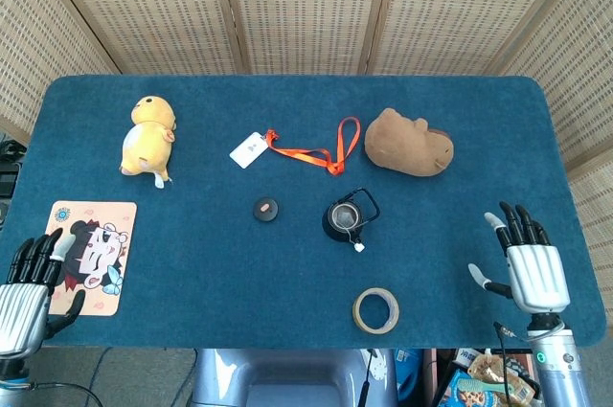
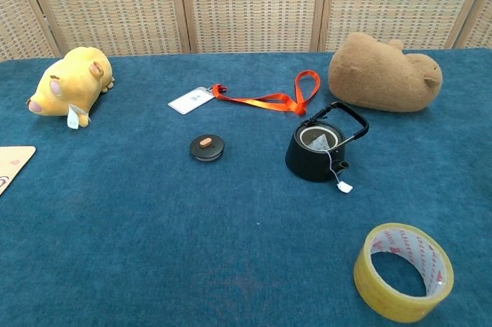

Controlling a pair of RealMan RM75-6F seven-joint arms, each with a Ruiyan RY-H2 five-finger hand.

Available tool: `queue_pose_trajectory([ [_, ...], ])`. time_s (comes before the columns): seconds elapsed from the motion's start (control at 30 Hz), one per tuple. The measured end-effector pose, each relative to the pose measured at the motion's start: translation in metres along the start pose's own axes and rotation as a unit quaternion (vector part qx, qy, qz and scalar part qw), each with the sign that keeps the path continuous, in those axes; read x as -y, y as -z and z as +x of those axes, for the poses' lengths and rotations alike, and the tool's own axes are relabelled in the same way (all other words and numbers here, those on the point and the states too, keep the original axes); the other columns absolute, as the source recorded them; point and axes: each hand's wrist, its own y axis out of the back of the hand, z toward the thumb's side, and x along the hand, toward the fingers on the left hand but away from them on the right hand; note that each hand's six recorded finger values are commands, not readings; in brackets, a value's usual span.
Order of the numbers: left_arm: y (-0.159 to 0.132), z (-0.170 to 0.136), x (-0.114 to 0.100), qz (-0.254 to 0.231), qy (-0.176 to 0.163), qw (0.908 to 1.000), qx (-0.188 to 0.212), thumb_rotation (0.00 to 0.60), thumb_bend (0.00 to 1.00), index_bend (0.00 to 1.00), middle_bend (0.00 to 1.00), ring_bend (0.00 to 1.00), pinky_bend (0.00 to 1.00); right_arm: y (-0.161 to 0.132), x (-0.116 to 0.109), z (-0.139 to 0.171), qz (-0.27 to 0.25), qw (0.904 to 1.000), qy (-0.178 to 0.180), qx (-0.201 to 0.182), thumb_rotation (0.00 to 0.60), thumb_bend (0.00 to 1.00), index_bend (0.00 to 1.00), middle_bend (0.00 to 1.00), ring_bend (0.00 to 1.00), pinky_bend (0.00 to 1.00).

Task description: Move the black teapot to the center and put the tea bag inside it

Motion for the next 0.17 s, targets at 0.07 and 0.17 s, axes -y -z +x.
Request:
queue_pose_trajectory([
  [0.07, 0.0001, -0.0021, 0.0016, -0.004, 0.001, 1.0000, 0.000, 0.600, 0.41, 0.00, 0.00, 0.00, 0.00, 0.0023, 0.0015, 0.0041, -0.001, 1.0000, 0.000, 0.005, 0.358, 0.42, 0.20, 0.14, 0.04, 0.23],
  [0.17, 0.0014, -0.0052, 0.0035, -0.006, 0.003, 1.0000, -0.003, 0.600, 0.41, 0.00, 0.00, 0.00, 0.00, 0.0061, 0.0014, 0.0079, -0.004, 0.9999, 0.003, 0.011, 0.357, 0.42, 0.20, 0.14, 0.04, 0.23],
])
